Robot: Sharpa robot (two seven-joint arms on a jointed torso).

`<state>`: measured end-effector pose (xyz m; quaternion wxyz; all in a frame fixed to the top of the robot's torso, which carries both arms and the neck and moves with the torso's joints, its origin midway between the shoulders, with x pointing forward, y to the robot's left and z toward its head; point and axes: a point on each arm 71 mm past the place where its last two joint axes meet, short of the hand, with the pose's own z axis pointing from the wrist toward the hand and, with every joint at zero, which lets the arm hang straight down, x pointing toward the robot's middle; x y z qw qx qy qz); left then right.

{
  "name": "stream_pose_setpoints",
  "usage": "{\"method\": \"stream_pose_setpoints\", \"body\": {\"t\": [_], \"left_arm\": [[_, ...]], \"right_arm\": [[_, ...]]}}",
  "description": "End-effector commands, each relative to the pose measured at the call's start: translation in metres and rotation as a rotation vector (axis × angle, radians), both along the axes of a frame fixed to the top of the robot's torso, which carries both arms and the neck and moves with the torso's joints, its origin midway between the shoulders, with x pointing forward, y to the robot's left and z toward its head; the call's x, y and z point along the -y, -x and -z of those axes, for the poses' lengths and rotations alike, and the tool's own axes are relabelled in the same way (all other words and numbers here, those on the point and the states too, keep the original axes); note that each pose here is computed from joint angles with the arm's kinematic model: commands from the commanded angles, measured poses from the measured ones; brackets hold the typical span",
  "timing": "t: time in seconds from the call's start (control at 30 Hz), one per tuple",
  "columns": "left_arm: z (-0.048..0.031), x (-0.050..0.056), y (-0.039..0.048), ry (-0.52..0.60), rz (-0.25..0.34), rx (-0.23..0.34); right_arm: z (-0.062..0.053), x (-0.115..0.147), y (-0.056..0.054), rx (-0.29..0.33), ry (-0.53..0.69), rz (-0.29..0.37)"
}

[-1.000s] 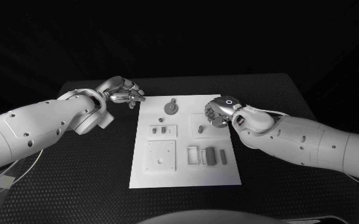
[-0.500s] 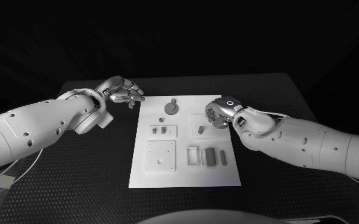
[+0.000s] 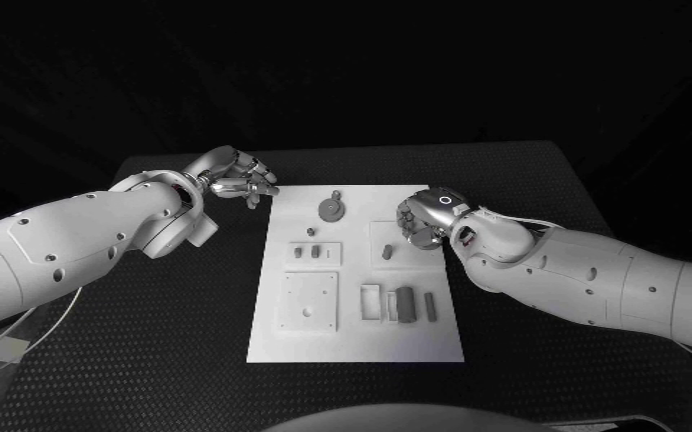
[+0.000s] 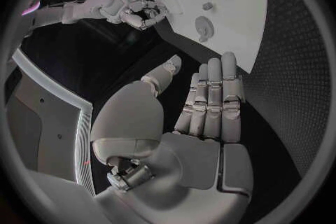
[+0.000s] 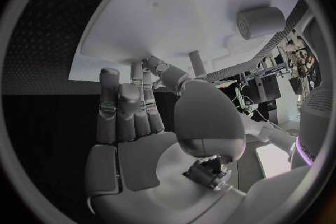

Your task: Assemble the parts on the task board

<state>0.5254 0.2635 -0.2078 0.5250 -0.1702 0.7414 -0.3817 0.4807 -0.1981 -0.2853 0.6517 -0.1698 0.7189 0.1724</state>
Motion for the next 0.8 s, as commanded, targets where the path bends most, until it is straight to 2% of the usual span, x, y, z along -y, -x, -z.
{"method": "stream_pose_setpoints", "body": {"t": [0.03,0.3,0.47,0.8], "left_arm": [[-0.0003,0.001,0.0002,0.008,0.010,-0.007],[0.0010,0.002,0.0003,0.004,0.017,-0.023],[0.0007,0.001,0.0001,0.004,0.013,-0.018],[0.0006,0.000,0.0001,0.004,0.010,-0.018]], "right_arm": [[-0.001,-0.003,0.001,0.001,0.007,-0.018],[-0.006,-0.001,-0.003,-0.034,-0.028,-0.002],[-0.012,-0.002,-0.004,-0.012,-0.025,-0.011],[-0.015,-0.001,-0.005,-0.010,-0.024,-0.010]]}}
